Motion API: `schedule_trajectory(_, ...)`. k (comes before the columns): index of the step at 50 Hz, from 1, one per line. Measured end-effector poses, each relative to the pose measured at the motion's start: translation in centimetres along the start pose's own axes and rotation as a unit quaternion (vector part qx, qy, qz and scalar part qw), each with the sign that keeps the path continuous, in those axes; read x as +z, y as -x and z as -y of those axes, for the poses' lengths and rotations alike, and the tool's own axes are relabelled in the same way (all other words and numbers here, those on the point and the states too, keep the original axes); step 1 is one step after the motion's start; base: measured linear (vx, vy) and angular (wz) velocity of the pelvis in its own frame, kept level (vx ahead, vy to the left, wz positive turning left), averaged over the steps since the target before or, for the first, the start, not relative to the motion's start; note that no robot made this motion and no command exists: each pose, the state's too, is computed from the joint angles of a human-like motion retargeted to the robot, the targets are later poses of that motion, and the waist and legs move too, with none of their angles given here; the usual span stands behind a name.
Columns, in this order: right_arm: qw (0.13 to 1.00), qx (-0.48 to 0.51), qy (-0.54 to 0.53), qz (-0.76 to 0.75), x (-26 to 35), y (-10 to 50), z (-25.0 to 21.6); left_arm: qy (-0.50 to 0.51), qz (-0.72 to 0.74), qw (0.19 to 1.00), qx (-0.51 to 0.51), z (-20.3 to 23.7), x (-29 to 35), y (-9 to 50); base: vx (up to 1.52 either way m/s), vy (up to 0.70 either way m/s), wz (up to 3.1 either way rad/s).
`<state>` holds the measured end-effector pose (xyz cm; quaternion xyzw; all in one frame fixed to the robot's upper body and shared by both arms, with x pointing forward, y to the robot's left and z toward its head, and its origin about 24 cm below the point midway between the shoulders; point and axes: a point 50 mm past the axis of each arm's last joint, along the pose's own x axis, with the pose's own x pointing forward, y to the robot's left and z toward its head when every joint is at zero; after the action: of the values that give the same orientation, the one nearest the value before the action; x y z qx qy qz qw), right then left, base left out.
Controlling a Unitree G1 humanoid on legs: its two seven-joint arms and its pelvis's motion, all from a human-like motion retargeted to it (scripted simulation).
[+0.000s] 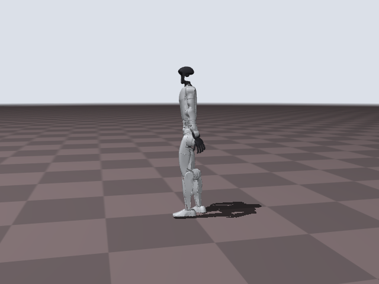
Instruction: Upper body actions
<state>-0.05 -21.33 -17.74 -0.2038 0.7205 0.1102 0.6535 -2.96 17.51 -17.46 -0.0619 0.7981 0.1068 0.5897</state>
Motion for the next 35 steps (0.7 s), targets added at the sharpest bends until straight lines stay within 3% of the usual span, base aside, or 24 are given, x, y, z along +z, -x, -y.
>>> schedule_trajectory(14, 0.999, 0.017, -0.003, -0.041, -1.6, 0.0, 0.3, -0.002, 0.082, 0.996, -0.025, 2.1, 4.2, 0.9, 0.20, -0.09, -0.76)
schedule_trajectory(35, 0.998, 0.023, -0.028, -0.052, -2.0, 0.1, -0.3, -0.056, 0.086, 0.993, -0.065, 3.8, 4.3, 1.0, 0.16, -0.13, -0.54)
